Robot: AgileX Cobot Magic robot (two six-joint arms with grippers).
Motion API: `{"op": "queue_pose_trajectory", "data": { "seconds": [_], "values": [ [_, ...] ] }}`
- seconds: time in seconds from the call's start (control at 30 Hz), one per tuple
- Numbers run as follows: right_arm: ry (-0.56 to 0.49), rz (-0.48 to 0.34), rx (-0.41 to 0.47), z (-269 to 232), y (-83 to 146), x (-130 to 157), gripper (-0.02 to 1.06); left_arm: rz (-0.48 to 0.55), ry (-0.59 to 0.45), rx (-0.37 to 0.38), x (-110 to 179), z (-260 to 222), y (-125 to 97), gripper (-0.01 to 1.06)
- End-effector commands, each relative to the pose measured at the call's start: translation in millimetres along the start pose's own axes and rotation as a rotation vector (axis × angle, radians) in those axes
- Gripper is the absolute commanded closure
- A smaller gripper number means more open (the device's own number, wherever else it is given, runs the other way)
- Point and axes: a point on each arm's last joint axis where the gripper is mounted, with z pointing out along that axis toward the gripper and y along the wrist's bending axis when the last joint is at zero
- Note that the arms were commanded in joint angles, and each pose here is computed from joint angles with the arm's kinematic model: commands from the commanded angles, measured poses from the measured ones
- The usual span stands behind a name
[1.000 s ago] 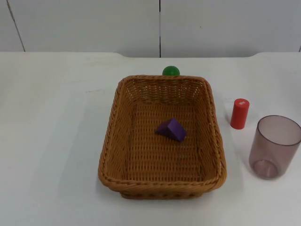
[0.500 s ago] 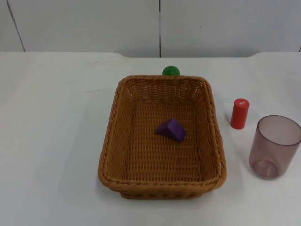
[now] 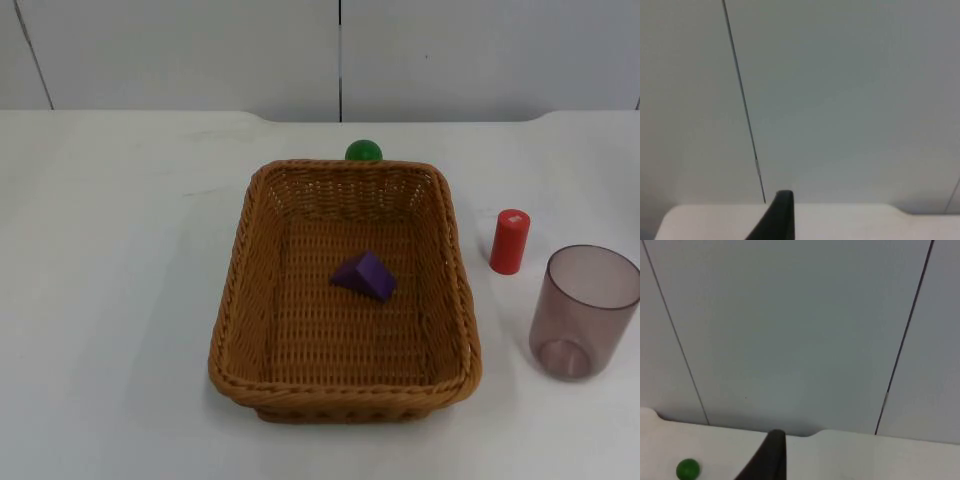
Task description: Pick up the basket with the left hand and place the triangular block into the basket with the right hand.
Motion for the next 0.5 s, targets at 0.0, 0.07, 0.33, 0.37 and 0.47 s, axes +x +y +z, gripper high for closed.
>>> {"op": "queue_pose_trajectory", "data": {
  "seconds": [0.0,0.07,0.33,0.37,0.47],
  "values": [
    [-0.034,0.002,0.009,-7.9,-0.7,-3.0,0.0,-0.013,0.008,0.003,-1.6,-5.5,0.7,0.0],
    [-0.074,-0.006,0.023,-15.7,-0.9,-1.4,0.0,-0.016,-0.019,0.005,-4.7,-18.1,2.0,0.0],
    [-0.158,-0.05,0.063,-88.4,5.9,31.6,0.0,0.024,-0.166,-0.038,-13.6,-100.9,14.7,0.0],
    [-0.178,-0.051,0.066,-99.1,7.5,40.2,0.0,0.03,-0.188,-0.053,-14.3,-117.8,17.9,0.0],
    [-0.294,-0.058,0.079,-145.8,13.3,59.6,0.0,0.018,-0.281,-0.066,-14.4,-169.1,25.1,0.0]
  ]
}}
